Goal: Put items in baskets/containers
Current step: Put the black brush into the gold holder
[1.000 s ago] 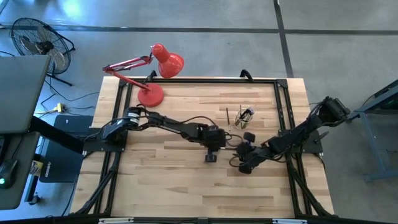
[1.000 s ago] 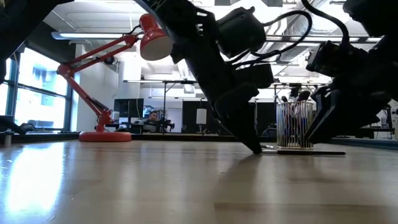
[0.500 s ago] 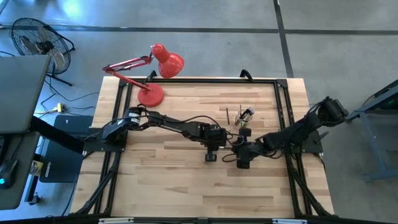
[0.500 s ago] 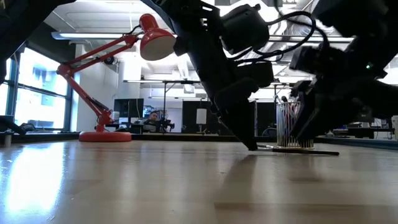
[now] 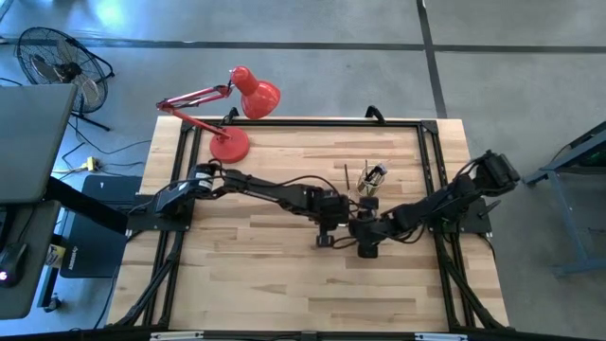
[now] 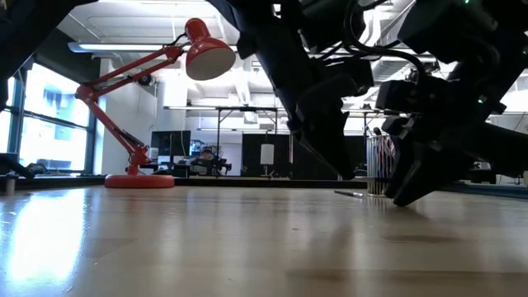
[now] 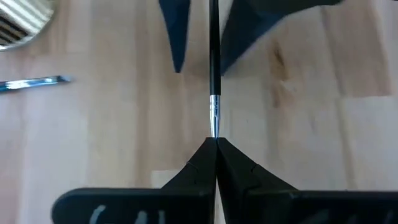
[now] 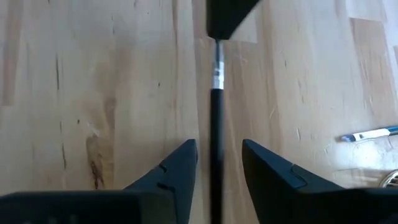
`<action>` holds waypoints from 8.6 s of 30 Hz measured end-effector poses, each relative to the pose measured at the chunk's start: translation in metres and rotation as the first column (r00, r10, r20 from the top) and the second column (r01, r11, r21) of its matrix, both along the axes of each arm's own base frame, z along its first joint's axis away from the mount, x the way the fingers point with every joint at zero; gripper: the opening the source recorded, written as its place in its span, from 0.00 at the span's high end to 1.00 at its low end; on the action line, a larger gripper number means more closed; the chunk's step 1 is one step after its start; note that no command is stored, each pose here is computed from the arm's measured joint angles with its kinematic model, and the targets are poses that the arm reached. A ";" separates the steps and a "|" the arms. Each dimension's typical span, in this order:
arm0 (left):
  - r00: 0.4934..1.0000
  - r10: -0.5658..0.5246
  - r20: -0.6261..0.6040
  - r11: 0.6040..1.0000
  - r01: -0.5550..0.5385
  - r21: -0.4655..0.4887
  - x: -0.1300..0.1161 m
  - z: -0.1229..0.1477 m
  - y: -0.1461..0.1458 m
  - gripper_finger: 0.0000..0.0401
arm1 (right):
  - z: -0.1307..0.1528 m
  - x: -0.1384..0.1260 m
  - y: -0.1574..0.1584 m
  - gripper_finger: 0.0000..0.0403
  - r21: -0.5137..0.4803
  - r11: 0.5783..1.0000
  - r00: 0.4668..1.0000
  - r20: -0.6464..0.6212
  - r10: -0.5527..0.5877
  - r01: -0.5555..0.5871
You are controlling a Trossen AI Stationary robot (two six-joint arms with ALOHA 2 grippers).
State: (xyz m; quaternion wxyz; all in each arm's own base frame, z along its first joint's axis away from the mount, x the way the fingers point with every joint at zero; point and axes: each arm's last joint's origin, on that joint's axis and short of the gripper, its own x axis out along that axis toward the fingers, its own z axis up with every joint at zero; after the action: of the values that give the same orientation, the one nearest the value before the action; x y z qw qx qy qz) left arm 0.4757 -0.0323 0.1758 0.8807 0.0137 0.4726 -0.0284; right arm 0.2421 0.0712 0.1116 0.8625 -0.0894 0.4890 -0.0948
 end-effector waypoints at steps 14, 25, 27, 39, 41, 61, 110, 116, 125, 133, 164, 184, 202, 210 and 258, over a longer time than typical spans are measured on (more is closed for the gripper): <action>1.000 0.005 -0.009 0.996 -0.005 -0.089 0.000 0.001 -0.001 0.93 | 0.004 0.004 0.002 0.98 0.032 0.999 1.000 -0.027 -0.003 0.004; 0.999 -0.040 0.025 0.990 0.043 -0.132 0.001 0.006 -0.002 0.68 | 0.004 0.001 0.009 0.97 0.111 0.988 0.994 0.006 -0.110 0.109; 0.996 -0.067 0.051 0.988 0.073 -0.139 -0.002 0.019 -0.004 0.68 | 0.004 -0.001 0.014 0.97 0.116 0.986 0.992 0.013 -0.125 0.122; 0.989 -0.064 0.133 0.987 0.083 -0.138 -0.022 0.022 -0.005 0.68 | 0.011 -0.029 0.035 0.98 0.111 0.963 0.969 0.001 -0.247 0.246; 0.991 -0.043 0.127 0.986 0.063 -0.155 -0.030 0.016 -0.003 0.68 | 0.016 -0.035 0.038 0.98 0.107 0.959 0.964 0.016 -0.264 0.261; 0.887 0.133 0.442 0.990 -0.096 -0.106 -0.100 0.023 0.017 0.67 | 0.041 -0.088 0.016 0.98 0.321 0.876 0.554 0.682 -0.477 0.359; 0.839 0.098 0.535 0.992 -0.042 -0.116 -0.096 0.028 0.031 0.67 | 0.016 -0.077 -0.114 0.86 0.069 0.946 0.566 0.786 -0.247 0.317; 0.845 0.098 0.526 0.992 -0.043 -0.116 -0.097 0.027 0.031 0.67 | 0.015 -0.077 -0.114 0.83 0.069 0.946 0.567 0.785 -0.247 0.317; 0.845 0.098 0.526 0.992 -0.043 -0.115 -0.097 0.027 0.031 0.67 | 0.028 -0.075 -0.112 0.86 0.069 0.968 0.484 0.856 -0.182 0.241; 0.849 0.098 0.519 0.992 -0.044 -0.115 -0.097 0.026 0.031 0.67 | 0.038 -0.076 -0.102 0.94 -0.021 0.972 0.468 0.879 -0.094 0.234; 0.738 0.175 0.652 0.983 -0.091 -0.161 -0.198 0.026 0.033 0.67 | 0.081 0.017 0.019 1.00 0.229 0.867 0.864 0.153 -0.480 0.442; 0.760 0.154 0.632 0.983 -0.051 -0.177 -0.204 0.022 0.031 0.67 | -0.021 0.029 0.036 0.93 0.155 0.644 0.582 0.311 -0.751 0.749; 0.761 0.156 0.629 0.983 -0.053 -0.178 -0.204 0.022 0.031 0.67 | -0.022 0.058 -0.022 0.69 0.268 0.471 0.400 0.281 -0.872 0.840; 0.761 0.164 0.627 0.980 -0.056 -0.189 -0.204 0.022 0.031 0.67 | -0.022 0.059 -0.033 0.72 0.265 0.442 0.374 0.272 -0.887 0.857; 0.766 0.173 0.619 0.977 -0.056 -0.204 -0.204 0.021 0.031 0.67 | 0.004 0.039 -0.064 0.63 0.197 0.306 0.292 0.096 -0.952 0.931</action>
State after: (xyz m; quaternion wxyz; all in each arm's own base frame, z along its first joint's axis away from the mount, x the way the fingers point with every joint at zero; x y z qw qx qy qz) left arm 0.2715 -0.0013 0.1971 0.9860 -0.0834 0.1444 -0.0091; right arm 0.2806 0.0073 0.1157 0.6886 0.2690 0.3652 -0.5657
